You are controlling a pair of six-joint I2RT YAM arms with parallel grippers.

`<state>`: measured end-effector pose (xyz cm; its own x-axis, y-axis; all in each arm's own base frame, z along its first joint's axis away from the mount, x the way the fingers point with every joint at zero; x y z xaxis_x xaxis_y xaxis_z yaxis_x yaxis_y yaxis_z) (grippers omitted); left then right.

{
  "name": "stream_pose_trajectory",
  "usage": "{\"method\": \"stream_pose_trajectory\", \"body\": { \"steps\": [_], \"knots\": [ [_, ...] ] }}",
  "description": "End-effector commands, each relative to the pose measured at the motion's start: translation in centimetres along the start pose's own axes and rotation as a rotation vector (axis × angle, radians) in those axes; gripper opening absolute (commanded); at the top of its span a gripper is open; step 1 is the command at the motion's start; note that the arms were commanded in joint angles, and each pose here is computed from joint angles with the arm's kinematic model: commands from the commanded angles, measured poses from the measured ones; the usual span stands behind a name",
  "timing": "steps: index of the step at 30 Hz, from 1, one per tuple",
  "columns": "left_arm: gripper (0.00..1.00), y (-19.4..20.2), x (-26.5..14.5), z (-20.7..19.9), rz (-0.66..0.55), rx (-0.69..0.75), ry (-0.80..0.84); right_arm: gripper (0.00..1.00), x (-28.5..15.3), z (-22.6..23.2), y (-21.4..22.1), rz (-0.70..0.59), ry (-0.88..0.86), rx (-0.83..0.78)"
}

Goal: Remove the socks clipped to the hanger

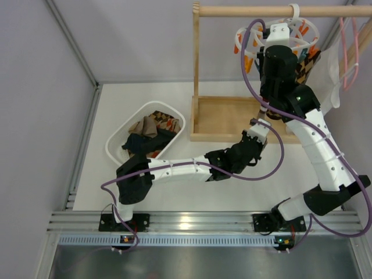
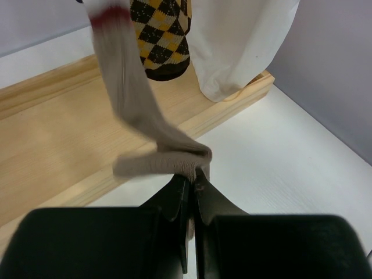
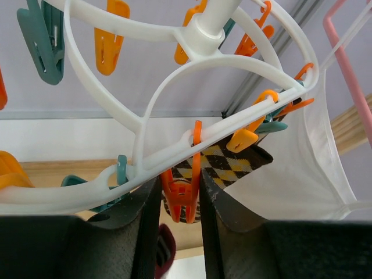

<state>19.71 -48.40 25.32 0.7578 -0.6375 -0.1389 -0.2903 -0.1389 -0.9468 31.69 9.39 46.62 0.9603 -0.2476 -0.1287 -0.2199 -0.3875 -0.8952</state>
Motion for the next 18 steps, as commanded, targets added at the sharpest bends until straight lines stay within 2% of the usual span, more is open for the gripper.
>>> {"method": "stream_pose_trajectory", "body": {
  "steps": [1,6,8,9,11,12,14,15,16,18],
  "knots": [
    [0.00,-1.3,0.0,-1.0,-0.048,-0.034,0.021,0.18,-0.5,-0.6,-1.6,-0.058,0.037,0.056],
    [0.00,-1.4,-0.2,-1.0,-0.047,-0.040,0.023,0.17,-0.6,-0.5,-1.7,-0.064,0.028,0.067],
    [0.00,-1.3,-0.5,-0.6,-0.045,-0.040,0.010,0.20,-0.7,-0.1,-1.5,-0.071,-0.001,0.080],
    [0.00,-2.3,-1.2,-0.5,-0.061,-0.056,0.009,0.30,-0.8,0.0,-1.4,-0.076,-0.010,0.088],
    [0.00,-1.9,-2.2,0.6,-0.053,-0.061,-0.021,0.37,-1.0,0.1,-1.3,-0.085,-0.030,0.106],
    [0.00,-3.4,-3.5,0.8,-0.078,-0.093,-0.016,0.44,-1.2,0.0,-1.3,-0.088,-0.036,0.116],
    [0.00,-4.1,-4.7,1.8,-0.094,-0.110,-0.039,0.47,-1.6,-0.1,-1.4,-0.103,-0.061,0.135],
    [0.00,-3.1,-5.4,2.9,-0.078,-0.102,-0.071,0.51,-1.7,-0.1,-1.4,-0.107,-0.068,0.142],
    [0.00,-4.7,-6.7,3.3,-0.109,-0.126,-0.070,0.53,-2.2,-0.4,-1.4,-0.117,-0.078,0.150],
    [0.00,-3.8,-7.9,5.1,-0.104,-0.116,-0.126,0.59,-2.5,-0.4,-1.0,-0.116,-0.097,0.164]
  ]
}}
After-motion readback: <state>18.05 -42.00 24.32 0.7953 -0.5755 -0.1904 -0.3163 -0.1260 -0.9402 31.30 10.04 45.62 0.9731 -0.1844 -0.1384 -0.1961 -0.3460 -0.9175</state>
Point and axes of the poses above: each gripper's point midway between its finger pads, its own x axis out along the fingers, its own z axis along the line the jaws close on, y = z × x, the point moved 7 cm from there along -x, back along the fingers, and after that the axes turned 10 degrees about -x, right-handed, at the moved point
